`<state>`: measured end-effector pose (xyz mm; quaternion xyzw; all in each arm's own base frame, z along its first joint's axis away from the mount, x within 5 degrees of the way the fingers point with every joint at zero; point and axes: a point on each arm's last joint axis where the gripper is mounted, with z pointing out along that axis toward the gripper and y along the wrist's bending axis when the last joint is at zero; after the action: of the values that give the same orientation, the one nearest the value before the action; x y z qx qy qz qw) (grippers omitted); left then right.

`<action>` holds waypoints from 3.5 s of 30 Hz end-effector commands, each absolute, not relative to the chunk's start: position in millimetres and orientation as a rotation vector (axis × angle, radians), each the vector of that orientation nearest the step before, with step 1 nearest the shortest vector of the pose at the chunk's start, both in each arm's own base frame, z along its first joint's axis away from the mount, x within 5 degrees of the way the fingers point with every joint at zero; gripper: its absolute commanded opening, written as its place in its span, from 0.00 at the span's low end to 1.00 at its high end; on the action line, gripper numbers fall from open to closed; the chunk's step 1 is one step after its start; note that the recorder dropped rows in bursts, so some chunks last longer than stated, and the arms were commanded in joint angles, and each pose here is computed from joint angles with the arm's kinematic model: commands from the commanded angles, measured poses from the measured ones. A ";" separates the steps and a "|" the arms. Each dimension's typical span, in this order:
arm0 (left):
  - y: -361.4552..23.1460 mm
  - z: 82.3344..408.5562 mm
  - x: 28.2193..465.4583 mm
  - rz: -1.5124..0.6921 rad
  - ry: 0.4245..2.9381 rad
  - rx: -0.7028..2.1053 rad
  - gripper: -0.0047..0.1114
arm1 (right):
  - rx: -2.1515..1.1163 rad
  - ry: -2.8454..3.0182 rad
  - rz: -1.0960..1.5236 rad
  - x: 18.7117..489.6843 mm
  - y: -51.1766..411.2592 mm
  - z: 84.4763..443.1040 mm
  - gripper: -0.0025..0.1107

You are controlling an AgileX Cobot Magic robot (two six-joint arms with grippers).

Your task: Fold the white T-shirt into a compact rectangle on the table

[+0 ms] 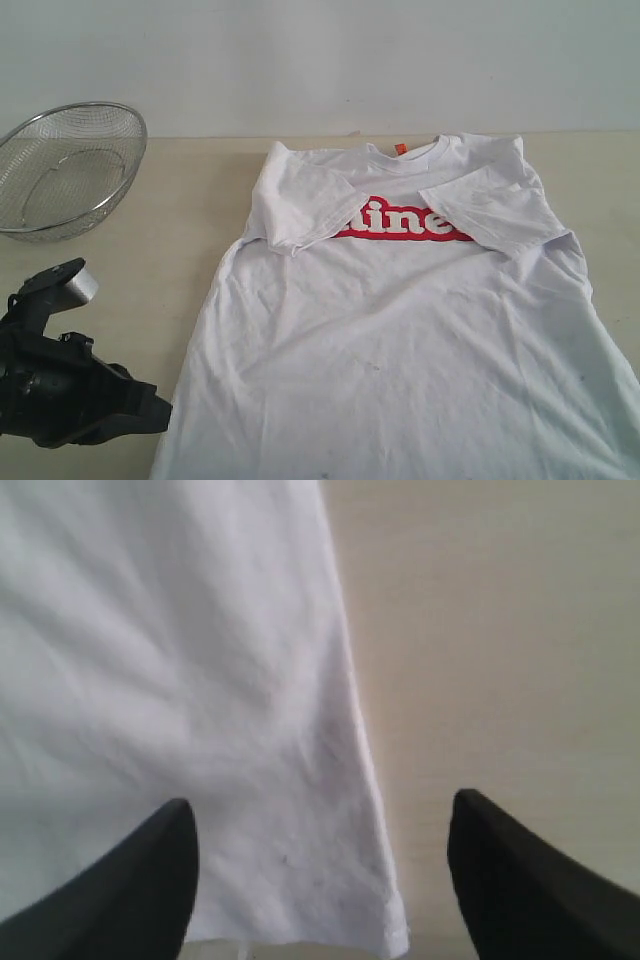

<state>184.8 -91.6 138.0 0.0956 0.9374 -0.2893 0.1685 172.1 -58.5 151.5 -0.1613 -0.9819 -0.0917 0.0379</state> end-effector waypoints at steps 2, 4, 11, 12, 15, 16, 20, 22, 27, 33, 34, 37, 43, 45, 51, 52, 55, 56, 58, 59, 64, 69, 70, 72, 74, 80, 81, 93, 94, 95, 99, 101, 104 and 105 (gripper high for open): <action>-92.5 138.3 182.9 -0.828 2.661 0.284 0.08 | -0.532 -2.990 -0.236 172.4 -62.1 148.2 0.56; -92.5 138.3 182.9 -0.828 2.661 0.284 0.08 | -0.533 -2.985 -0.236 172.7 -62.4 145.7 0.56; -92.5 138.3 182.9 -0.828 2.661 0.284 0.08 | -0.554 -2.926 -0.270 175.8 -62.3 132.1 0.56; -92.5 138.3 182.9 -0.828 2.661 0.284 0.08 | -0.564 -2.914 -0.282 176.2 -61.8 130.1 0.56; -92.5 138.3 182.9 -0.828 2.661 0.284 0.08 | -0.568 -2.875 -0.300 176.7 -61.3 123.0 0.56; -92.5 138.3 182.9 -0.828 2.661 0.284 0.08 | -0.577 -2.861 -0.311 177.0 -60.8 120.7 0.56; -92.5 138.3 182.9 -0.828 2.661 0.284 0.08 | -0.562 -2.814 -0.389 179.0 -57.3 110.0 0.56; -92.5 138.3 182.9 -0.828 2.661 0.284 0.08 | -0.558 -2.794 -0.429 180.0 -55.3 105.2 0.56; -92.5 138.3 182.9 -0.826 2.658 0.293 0.08 | -0.555 -2.765 -0.484 181.0 -52.5 99.6 0.42; -92.5 138.3 182.9 -0.826 2.658 0.293 0.08 | -0.481 -2.759 -0.453 183.4 -56.8 103.2 0.02; -92.3 138.2 183.1 -0.822 2.658 0.292 0.08 | -0.467 -2.755 -0.448 183.5 -57.4 103.9 0.02; -92.3 138.2 183.1 -0.822 2.658 0.292 0.08 | -0.461 -2.737 -0.457 184.7 -57.7 107.0 0.02; -91.3 138.0 184.5 -0.799 2.656 0.288 0.08 | -0.399 -2.798 -0.596 191.5 -51.5 128.3 0.02; -91.3 138.0 184.5 -0.799 2.655 0.291 0.08 | -0.353 -2.848 -0.697 194.2 -46.1 137.6 0.02; -91.0 137.9 184.7 -0.794 2.655 0.289 0.08 | -0.337 -2.948 -0.815 198.4 -39.4 154.9 0.02; -90.9 137.8 184.8 -0.791 2.655 0.289 0.08 | -0.330 -2.949 -0.842 198.0 -37.8 157.8 0.02; -90.9 137.8 184.8 -0.791 2.655 0.289 0.08 | -0.344 -2.936 -0.779 195.3 -40.4 156.7 0.02; -91.1 137.9 184.6 -0.795 2.655 0.290 0.08 | -0.287 -2.939 -0.708 193.0 -44.2 155.9 0.02; -91.3 138.0 184.5 -0.799 2.655 0.291 0.08 | -0.330 -2.906 -0.523 189.8 -54.5 156.2 0.05; -91.7 138.2 184.2 -0.806 2.655 0.293 0.08 | -0.356 -2.893 -0.464 188.5 -57.8 156.2 0.09; -92.5 138.5 183.3 -0.820 2.653 0.313 0.08 | -0.465 -2.892 -0.305 188.6 -67.0 153.7 0.50; -92.6 138.6 183.4 -0.821 2.652 0.313 0.08 | -0.494 -2.890 -0.283 188.6 -68.1 153.4 0.51; -92.6 138.6 183.4 -0.821 2.652 0.313 0.08 | -0.496 -2.896 -0.280 189.0 -68.4 153.3 0.51; -92.6 138.6 183.4 -0.821 2.652 0.313 0.08 | -0.499 -2.908 -0.275 190.0 -68.9 153.0 0.51; -92.6 138.6 183.4 -0.821 2.652 0.313 0.08 | -0.504 -2.925 -0.267 191.5 -69.8 152.4 0.51; -92.8 138.7 183.3 -0.825 2.652 0.312 0.08 | -0.512 -2.948 -0.259 193.6 -70.7 152.0 0.51; -92.9 138.8 183.2 -0.827 2.652 0.313 0.08 | -0.514 -2.953 -0.257 194.0 -70.9 151.9 0.51; -94.4 139.5 181.9 -0.854 2.648 0.334 0.08 | -0.511 -2.940 -0.271 196.7 -71.4 144.4 0.42; -94.4 139.5 181.9 -0.854 2.648 0.334 0.08 | -0.510 -2.928 -0.275 197.0 -71.5 141.7 0.42; -94.4 139.5 181.9 -0.854 2.648 0.334 0.08 | -0.504 -2.918 -0.280 197.3 -71.6 138.0 0.42; -95.3 140.1 181.4 -0.870 2.643 0.345 0.08 | -0.494 -2.925 -0.328 200.1 -69.6 134.8 0.42; -95.3 140.1 181.4 -0.870 2.643 0.345 0.08 | -0.483 -2.924 -0.317 199.5 -70.2 133.9 0.42; -95.3 140.1 181.4 -0.870 2.643 0.345 0.08 | -0.491 -2.899 -0.326 199.6 -70.0 129.5 0.42; -95.3 140.1 181.4 -0.869 2.642 0.348 0.08 | -0.489 -2.880 -0.332 198.7 -69.5 127.1 0.42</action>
<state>183.2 -93.6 139.1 0.1186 0.9318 -0.2989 0.1684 198.8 -69.1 131.1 -0.1673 -0.9756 -0.1091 0.0913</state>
